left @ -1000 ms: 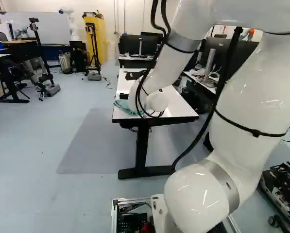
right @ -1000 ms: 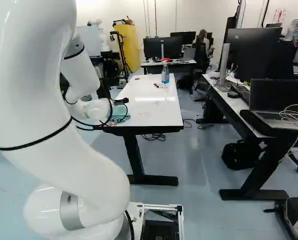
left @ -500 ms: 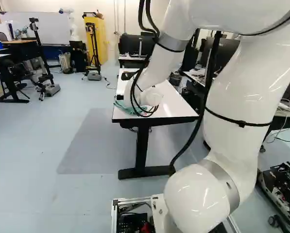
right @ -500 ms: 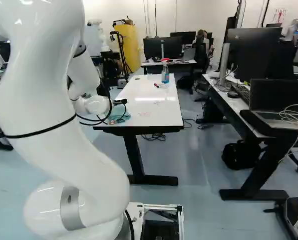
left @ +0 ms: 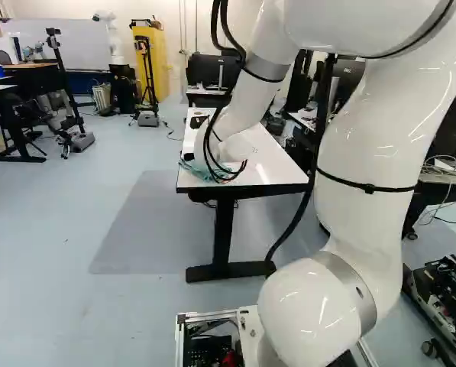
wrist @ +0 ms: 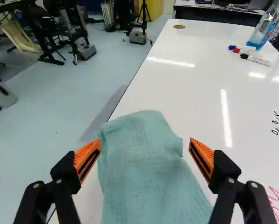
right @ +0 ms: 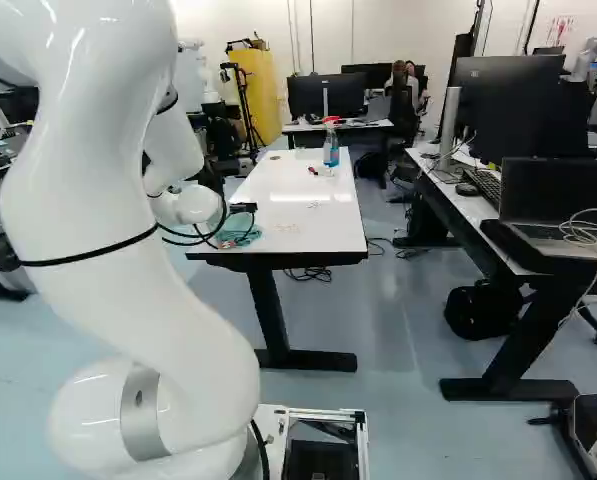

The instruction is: Clean the table with the green towel

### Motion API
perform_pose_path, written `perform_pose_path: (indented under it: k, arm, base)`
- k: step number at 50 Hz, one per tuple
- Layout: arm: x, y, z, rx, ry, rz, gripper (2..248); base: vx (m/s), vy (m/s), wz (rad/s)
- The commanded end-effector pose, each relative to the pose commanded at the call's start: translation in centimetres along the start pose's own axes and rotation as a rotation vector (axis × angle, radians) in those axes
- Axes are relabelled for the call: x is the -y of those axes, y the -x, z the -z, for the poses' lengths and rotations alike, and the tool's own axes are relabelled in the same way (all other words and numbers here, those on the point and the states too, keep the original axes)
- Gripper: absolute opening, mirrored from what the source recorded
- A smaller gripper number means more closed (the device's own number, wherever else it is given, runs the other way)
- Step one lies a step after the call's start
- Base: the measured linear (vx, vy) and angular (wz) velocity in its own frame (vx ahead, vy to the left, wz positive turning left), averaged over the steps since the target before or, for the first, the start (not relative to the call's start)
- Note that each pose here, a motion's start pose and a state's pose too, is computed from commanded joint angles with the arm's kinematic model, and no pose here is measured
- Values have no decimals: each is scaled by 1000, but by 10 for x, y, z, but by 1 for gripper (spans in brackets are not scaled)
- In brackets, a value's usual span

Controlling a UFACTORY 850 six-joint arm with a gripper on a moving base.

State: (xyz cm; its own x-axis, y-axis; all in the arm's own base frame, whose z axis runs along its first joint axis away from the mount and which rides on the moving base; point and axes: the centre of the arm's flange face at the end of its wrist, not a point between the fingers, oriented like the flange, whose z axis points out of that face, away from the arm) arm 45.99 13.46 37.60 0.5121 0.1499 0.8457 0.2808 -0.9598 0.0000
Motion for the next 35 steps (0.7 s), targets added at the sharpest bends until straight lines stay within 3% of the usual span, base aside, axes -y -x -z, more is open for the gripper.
perform_pose_path:
  k: [35]
  arm:
    - [-1,1,-16,110,10,-18,247]
  base:
    - [0,0,0]
